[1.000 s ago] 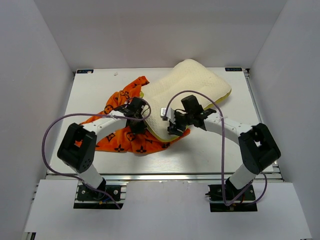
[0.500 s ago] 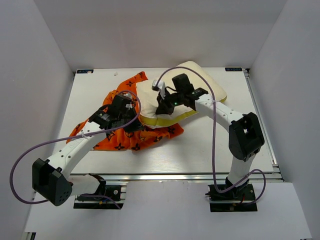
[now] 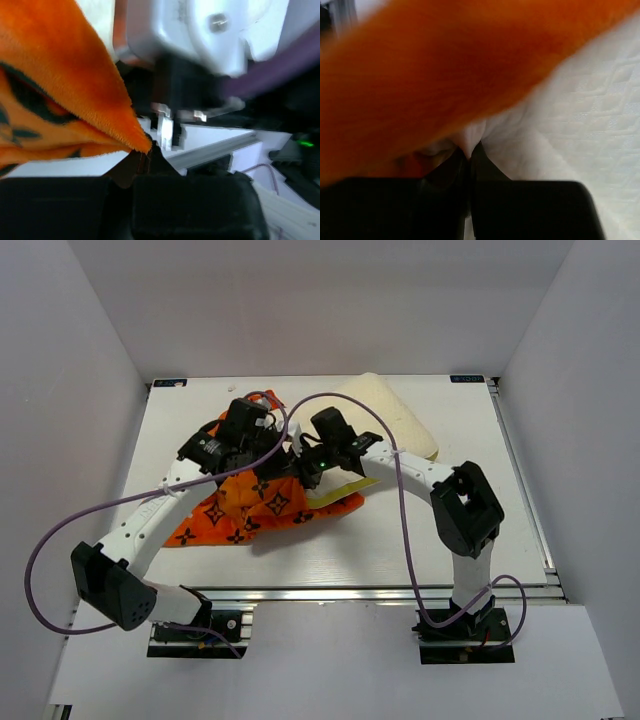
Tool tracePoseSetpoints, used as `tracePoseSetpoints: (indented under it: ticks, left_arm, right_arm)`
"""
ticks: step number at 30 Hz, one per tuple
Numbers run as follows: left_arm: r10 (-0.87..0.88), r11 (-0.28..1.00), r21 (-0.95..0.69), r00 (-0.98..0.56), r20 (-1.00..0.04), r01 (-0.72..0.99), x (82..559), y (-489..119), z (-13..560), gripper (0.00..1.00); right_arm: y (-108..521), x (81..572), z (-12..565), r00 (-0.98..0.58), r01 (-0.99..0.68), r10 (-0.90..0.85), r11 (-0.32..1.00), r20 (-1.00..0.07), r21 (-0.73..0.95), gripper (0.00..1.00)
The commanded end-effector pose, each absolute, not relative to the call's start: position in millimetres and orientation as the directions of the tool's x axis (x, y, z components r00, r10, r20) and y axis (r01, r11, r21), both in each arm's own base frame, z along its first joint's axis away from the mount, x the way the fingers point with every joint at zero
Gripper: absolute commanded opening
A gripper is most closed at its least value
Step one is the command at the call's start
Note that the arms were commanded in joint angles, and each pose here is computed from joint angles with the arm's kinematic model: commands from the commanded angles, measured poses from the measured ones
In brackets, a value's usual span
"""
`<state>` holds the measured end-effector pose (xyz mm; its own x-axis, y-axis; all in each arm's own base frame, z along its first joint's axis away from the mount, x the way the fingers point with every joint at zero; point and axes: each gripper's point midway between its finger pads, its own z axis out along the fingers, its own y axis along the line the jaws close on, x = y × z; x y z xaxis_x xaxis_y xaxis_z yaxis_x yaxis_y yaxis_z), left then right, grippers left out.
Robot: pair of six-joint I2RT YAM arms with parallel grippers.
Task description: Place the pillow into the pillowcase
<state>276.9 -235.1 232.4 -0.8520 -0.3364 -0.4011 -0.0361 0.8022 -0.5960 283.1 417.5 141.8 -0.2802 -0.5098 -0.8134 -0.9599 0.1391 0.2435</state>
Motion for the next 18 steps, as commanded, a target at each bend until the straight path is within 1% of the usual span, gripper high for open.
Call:
tracePoseSetpoints:
  ticks: [1, 5, 6, 7, 8, 9, 10, 11, 12, 13, 14, 15, 16, 18]
  left_arm:
    - [-0.341, 0.697, -0.709, -0.822, -0.457, 0.105, 276, -258, 317, 0.0]
    - [-0.337, 0.69, -0.714, -0.82, -0.462, 0.118, 274, -259, 336, 0.0]
    - [-0.335, 0.696, -0.709, -0.824, -0.456, 0.11, 274, -258, 331, 0.0]
    - [-0.334, 0.703, -0.704, -0.826, -0.454, 0.102, 273, -255, 325, 0.0]
    - [-0.324, 0.721, -0.689, -0.844, -0.427, 0.071, 269, -254, 302, 0.0]
    - [-0.329, 0.719, -0.692, -0.85, -0.412, 0.057, 268, -253, 292, 0.0]
    - [-0.355, 0.685, -0.726, -0.842, -0.407, 0.062, 267, -257, 295, 0.0]
    - [-0.357, 0.692, -0.722, -0.858, -0.369, 0.022, 262, -255, 269, 0.0]
    - [-0.369, 0.68, -0.733, -0.857, -0.359, 0.014, 261, -256, 263, 0.0]
    - [-0.394, 0.656, -0.755, -0.849, -0.352, 0.008, 263, -258, 261, 0.0]
    - [-0.402, 0.653, -0.757, -0.848, -0.344, -0.003, 259, -256, 247, 0.0]
    - [-0.404, 0.662, -0.749, -0.854, -0.327, -0.027, 255, -253, 235, 0.0]
    - [-0.417, 0.653, -0.756, -0.85, -0.322, -0.034, 255, -253, 229, 0.0]
    - [-0.431, 0.668, -0.741, -0.849, -0.305, -0.073, 250, -246, 202, 0.0]
  right_arm:
    - [422, 281, 110, -0.303, -0.953, -0.531, 0.161, -0.791, 0.258, 0.0]
    - [426, 273, 115, -0.329, -0.943, -0.518, 0.129, -0.789, 0.308, 0.0]
    - [432, 262, 128, -0.358, -0.926, -0.492, 0.08, -0.794, 0.368, 0.0]
    - [434, 254, 146, -0.365, -0.919, -0.463, 0.042, -0.808, 0.391, 0.0]
    - [436, 248, 156, -0.384, -0.907, -0.442, 0.013, -0.811, 0.422, 0.0]
    - [441, 236, 175, -0.426, -0.874, -0.403, -0.047, -0.81, 0.483, 0.0]
    - [441, 230, 183, -0.444, -0.859, -0.387, -0.073, -0.808, 0.507, 0.0]
    - [440, 224, 188, -0.464, -0.838, -0.379, -0.105, -0.801, 0.535, 0.0]
    - [444, 225, 197, -0.458, -0.839, -0.344, -0.137, -0.82, 0.526, 0.0]
    - [439, 224, 191, -0.533, -0.789, -0.353, -0.119, -0.769, 0.602, 0.0]
    - [439, 224, 187, -0.548, -0.77, -0.353, -0.142, -0.758, 0.622, 0.0]
    - [435, 223, 185, -0.567, -0.753, -0.359, -0.138, -0.741, 0.643, 0.0]
    - [431, 229, 176, -0.56, -0.758, -0.361, -0.14, -0.746, 0.637, 0.0]
    - [423, 238, 169, -0.538, -0.776, -0.361, -0.141, -0.762, 0.614, 0.09]
